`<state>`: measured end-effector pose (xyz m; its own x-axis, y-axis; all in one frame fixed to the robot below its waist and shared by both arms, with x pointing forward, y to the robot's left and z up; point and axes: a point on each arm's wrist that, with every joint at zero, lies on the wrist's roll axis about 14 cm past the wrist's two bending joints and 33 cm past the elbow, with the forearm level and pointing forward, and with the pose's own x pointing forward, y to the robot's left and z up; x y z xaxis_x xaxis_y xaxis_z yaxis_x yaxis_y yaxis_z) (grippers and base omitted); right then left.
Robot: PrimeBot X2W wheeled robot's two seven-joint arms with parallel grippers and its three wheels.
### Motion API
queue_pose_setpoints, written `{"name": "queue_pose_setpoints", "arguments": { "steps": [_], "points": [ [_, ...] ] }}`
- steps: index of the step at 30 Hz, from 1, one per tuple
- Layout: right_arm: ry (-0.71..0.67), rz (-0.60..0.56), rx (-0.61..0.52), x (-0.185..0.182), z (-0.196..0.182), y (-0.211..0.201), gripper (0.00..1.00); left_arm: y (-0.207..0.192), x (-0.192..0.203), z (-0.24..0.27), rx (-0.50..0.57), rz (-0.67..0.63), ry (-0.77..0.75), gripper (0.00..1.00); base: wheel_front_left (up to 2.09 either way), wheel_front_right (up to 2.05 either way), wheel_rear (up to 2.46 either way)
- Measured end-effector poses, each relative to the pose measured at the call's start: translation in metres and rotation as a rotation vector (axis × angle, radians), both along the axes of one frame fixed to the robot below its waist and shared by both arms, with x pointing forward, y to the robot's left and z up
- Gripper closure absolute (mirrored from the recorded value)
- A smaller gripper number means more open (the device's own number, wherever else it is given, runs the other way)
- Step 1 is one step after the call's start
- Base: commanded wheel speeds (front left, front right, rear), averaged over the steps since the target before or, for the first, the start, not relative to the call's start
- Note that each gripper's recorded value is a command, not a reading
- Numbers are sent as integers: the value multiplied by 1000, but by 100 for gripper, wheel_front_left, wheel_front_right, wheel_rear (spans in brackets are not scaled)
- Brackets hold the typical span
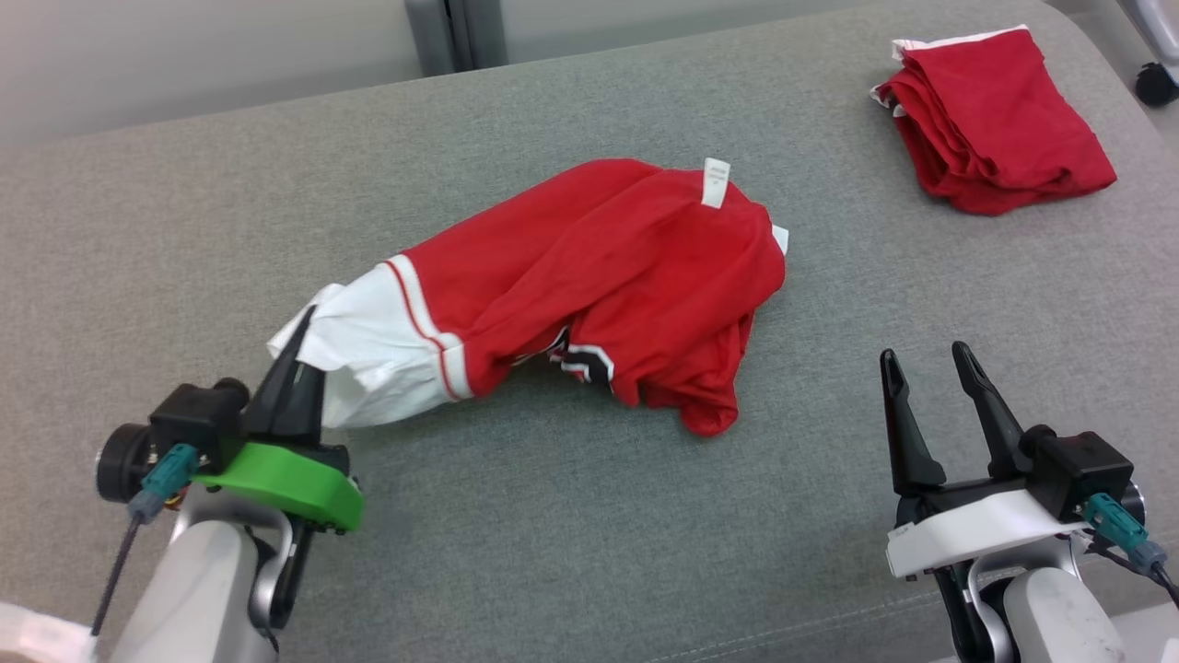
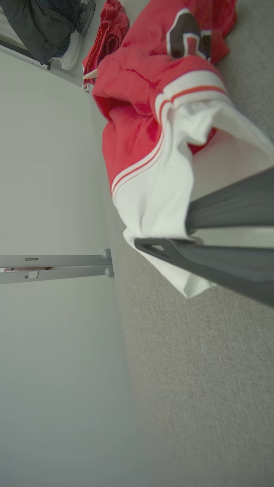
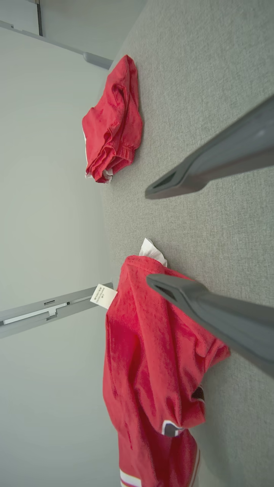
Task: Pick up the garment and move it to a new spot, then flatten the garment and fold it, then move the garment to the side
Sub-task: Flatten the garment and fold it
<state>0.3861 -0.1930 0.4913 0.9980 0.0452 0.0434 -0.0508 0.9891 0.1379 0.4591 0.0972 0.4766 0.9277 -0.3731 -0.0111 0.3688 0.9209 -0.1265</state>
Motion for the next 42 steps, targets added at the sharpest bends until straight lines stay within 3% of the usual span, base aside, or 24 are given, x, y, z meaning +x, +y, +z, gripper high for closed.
{"name": "queue_pose_setpoints", "arguments": {
  "steps": [7,12,13,14,15,30,42],
  "points": [
    [-10,40,12,4,2,14,0,73,-16,14,52,191,-47,100,0,0,0],
    [-3,68,19,8,0,24,0,92,-43,-19,62,246,57,100,0,0,0],
    [-2,70,19,8,-1,25,0,91,-47,-24,59,248,72,80,0,0,0],
    [-1,73,21,9,-1,26,0,90,-49,-27,53,250,83,45,0,0,0],
    [-1,77,20,9,-1,27,0,89,-51,-27,46,253,86,0,0,0,0],
    [-37,126,13,8,11,40,0,142,-77,17,10,438,-42,0,0,0,0],
    [-33,150,17,3,11,49,0,132,-85,27,-15,449,-79,0,0,0,0]
  ]
}}
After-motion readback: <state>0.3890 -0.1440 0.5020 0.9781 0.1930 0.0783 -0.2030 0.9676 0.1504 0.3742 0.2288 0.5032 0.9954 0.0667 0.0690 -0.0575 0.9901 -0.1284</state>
